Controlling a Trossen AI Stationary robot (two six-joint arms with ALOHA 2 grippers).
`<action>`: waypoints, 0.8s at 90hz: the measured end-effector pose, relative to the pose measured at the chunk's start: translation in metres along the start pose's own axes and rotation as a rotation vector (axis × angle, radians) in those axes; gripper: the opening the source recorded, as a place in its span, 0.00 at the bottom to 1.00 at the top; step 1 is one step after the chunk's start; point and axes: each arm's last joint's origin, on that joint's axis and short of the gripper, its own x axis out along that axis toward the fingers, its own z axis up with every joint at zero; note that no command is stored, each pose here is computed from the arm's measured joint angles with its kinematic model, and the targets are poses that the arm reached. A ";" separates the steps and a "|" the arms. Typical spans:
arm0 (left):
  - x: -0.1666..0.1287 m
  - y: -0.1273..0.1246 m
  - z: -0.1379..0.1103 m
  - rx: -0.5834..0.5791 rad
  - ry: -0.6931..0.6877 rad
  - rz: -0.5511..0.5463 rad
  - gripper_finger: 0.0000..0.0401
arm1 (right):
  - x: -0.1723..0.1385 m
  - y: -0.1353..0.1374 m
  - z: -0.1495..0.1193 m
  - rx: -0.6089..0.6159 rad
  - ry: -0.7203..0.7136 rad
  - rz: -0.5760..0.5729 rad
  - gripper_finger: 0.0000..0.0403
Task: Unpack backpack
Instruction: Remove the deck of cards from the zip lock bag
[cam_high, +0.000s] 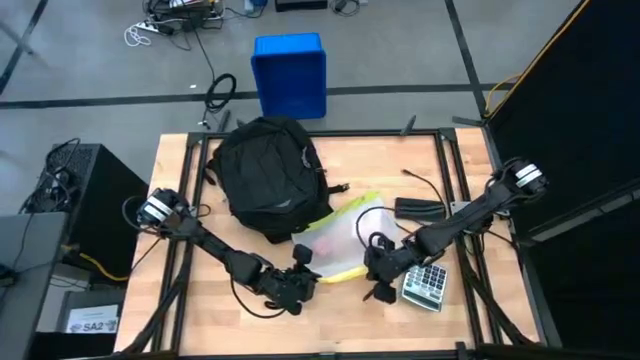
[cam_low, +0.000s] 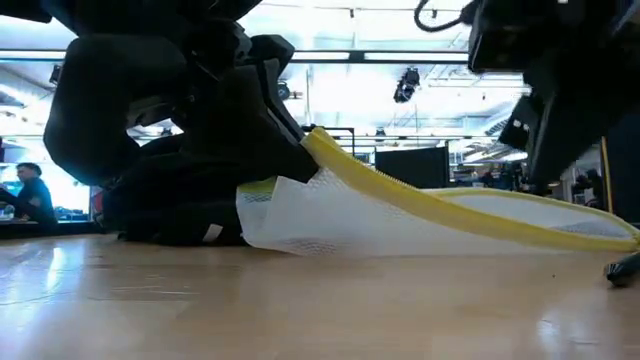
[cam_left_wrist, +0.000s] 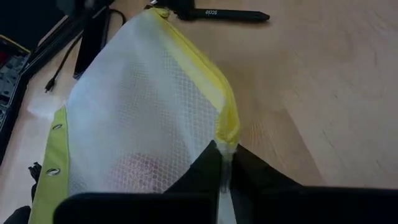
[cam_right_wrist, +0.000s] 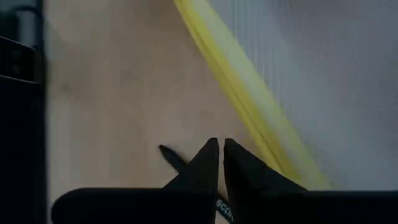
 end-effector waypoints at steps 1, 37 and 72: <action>0.000 0.000 0.000 0.000 0.000 0.000 0.00 | 0.002 0.000 0.000 -0.003 0.002 0.002 0.00; 0.000 0.000 0.000 -0.002 0.000 -0.002 0.00 | 0.020 0.011 0.021 -0.179 -0.052 -0.270 0.00; 0.000 0.000 0.000 -0.007 0.000 -0.002 0.00 | 0.018 -0.007 0.032 -0.174 -0.031 -0.355 0.00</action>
